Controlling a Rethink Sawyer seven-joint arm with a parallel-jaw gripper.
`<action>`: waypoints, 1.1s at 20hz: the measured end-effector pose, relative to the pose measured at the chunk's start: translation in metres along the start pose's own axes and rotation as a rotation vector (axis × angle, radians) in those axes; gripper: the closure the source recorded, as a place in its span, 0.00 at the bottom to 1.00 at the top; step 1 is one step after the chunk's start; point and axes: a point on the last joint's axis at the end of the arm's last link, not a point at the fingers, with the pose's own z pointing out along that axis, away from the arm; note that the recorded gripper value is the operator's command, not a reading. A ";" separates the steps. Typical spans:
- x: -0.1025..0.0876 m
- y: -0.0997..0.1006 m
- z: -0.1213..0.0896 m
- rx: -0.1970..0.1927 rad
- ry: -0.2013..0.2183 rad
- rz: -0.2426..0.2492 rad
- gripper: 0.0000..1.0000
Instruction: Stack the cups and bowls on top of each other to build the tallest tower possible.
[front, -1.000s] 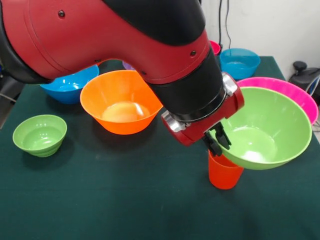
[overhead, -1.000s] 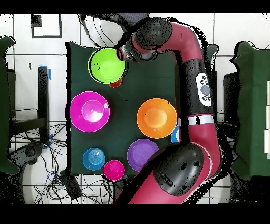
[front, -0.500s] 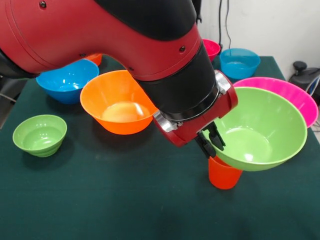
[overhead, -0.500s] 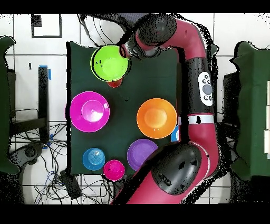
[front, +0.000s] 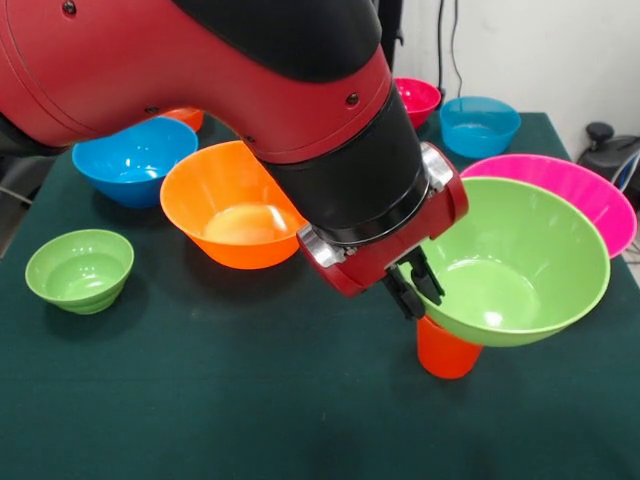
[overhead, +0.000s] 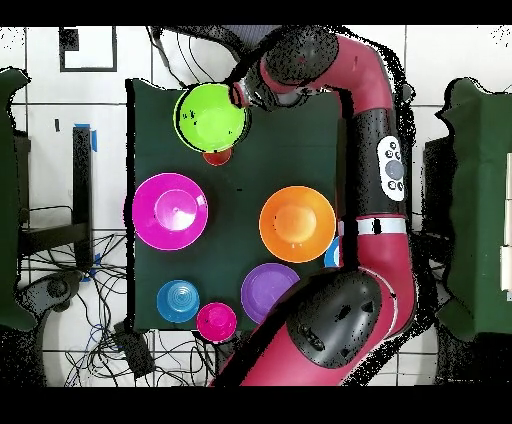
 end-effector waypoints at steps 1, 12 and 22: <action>0.000 0.000 0.000 0.000 0.000 -0.001 1.00; 0.003 -0.002 0.005 0.006 0.014 -0.004 1.00; 0.012 0.000 0.006 -0.016 0.075 -0.067 1.00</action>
